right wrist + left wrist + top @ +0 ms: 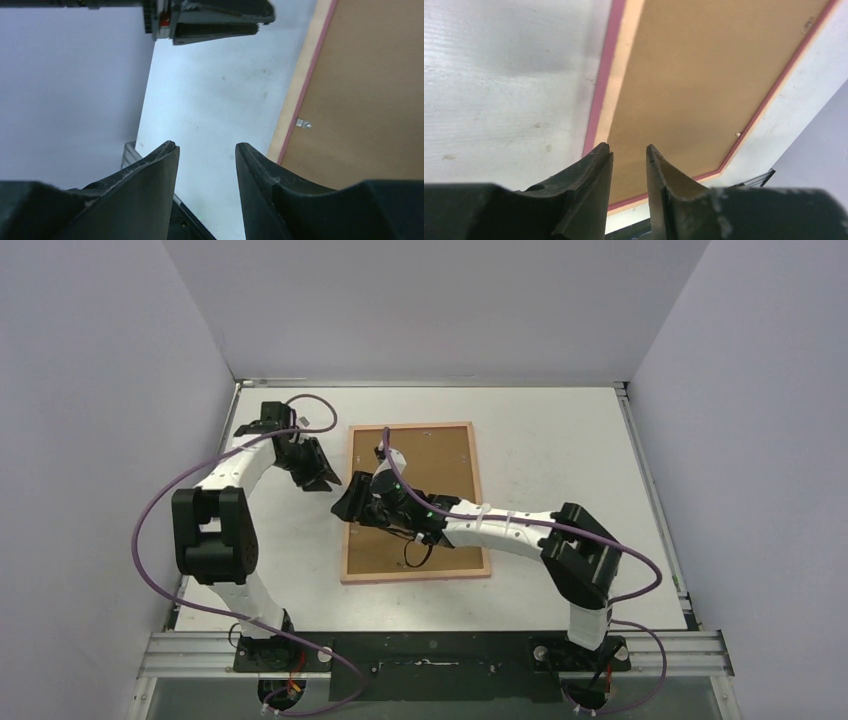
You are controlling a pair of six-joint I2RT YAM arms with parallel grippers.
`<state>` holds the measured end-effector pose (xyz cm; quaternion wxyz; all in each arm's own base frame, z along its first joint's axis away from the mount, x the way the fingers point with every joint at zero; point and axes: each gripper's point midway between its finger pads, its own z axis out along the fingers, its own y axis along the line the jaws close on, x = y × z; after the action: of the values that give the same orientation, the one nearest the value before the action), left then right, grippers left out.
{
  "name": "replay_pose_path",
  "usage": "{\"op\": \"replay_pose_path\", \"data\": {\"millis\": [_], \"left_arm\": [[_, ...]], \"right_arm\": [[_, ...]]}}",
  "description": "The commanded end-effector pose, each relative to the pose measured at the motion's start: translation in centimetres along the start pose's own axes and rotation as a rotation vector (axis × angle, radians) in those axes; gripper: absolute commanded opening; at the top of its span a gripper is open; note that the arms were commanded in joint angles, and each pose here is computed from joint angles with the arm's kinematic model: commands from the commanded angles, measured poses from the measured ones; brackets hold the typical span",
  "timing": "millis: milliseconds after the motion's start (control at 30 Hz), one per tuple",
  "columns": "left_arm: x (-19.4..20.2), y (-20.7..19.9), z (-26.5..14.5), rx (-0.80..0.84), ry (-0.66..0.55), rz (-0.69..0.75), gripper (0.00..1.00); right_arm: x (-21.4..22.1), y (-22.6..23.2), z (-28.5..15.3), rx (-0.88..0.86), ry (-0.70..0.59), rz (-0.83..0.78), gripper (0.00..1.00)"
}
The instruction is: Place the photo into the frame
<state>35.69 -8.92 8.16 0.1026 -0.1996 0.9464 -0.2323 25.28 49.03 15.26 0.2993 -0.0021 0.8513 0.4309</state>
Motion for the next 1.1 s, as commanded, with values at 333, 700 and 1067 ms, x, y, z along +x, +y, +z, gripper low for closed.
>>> {"op": "replay_pose_path", "data": {"millis": [333,700,1067], "left_arm": [[6.3,0.6,-4.4,0.003,-0.046,0.031,0.58],[9.8,3.7,-1.5,-0.092,0.066,0.067,0.47],[10.8,4.9,1.0,-0.078,0.129,0.07,0.34]], "right_arm": [[-4.4,-8.5,-8.5,0.255,0.073,-0.311,0.5],[1.5,-11.2,-7.8,0.133,0.403,-0.357,0.5],[5.9,-12.3,-6.8,0.097,0.539,-0.401,0.48]]}}
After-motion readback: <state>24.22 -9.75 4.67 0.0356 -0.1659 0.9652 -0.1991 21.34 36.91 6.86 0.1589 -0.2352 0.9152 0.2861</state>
